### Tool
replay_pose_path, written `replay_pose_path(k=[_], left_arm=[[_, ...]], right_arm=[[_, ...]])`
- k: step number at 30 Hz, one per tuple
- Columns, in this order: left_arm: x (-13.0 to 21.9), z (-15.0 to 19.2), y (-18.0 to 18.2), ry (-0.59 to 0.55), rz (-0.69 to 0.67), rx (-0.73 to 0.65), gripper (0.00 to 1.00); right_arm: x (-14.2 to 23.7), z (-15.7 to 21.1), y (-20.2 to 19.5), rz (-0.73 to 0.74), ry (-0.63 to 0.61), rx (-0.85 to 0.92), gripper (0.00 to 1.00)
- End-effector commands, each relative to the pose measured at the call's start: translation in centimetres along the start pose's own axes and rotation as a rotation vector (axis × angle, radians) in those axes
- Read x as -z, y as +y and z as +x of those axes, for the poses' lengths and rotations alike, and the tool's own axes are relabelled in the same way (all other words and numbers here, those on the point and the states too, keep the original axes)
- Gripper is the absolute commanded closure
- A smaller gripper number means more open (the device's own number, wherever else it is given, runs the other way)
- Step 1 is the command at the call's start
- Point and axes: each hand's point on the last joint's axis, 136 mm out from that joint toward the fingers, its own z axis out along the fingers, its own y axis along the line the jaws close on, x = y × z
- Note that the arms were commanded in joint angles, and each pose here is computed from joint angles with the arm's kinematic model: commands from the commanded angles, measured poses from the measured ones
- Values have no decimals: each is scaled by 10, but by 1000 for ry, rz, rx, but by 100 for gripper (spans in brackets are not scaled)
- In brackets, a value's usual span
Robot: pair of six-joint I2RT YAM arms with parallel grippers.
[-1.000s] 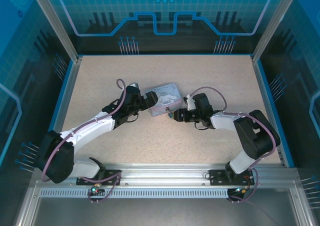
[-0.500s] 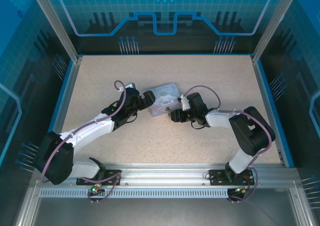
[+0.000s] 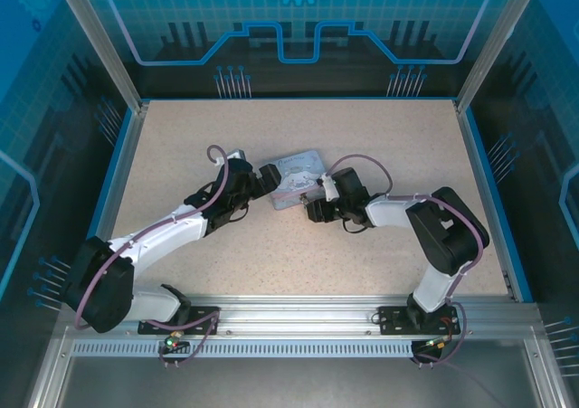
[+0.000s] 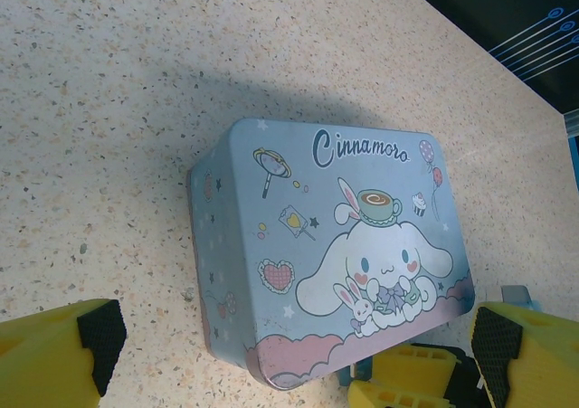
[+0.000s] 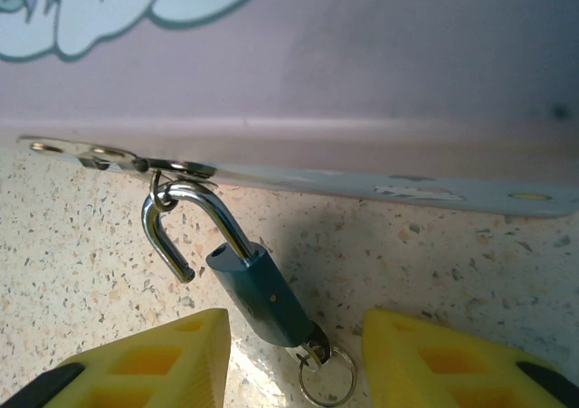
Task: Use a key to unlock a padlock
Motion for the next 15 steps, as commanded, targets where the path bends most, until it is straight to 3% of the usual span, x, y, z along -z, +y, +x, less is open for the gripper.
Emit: replay_pose_path(k=[1, 15], left_arm=[[-1, -11, -4, -26, -2, 1, 1], [3, -19, 9, -59, -96, -29, 1]], right_arm=[[-7, 5, 4, -3, 27, 17, 57], [-10, 1, 8, -7, 25, 19, 57]])
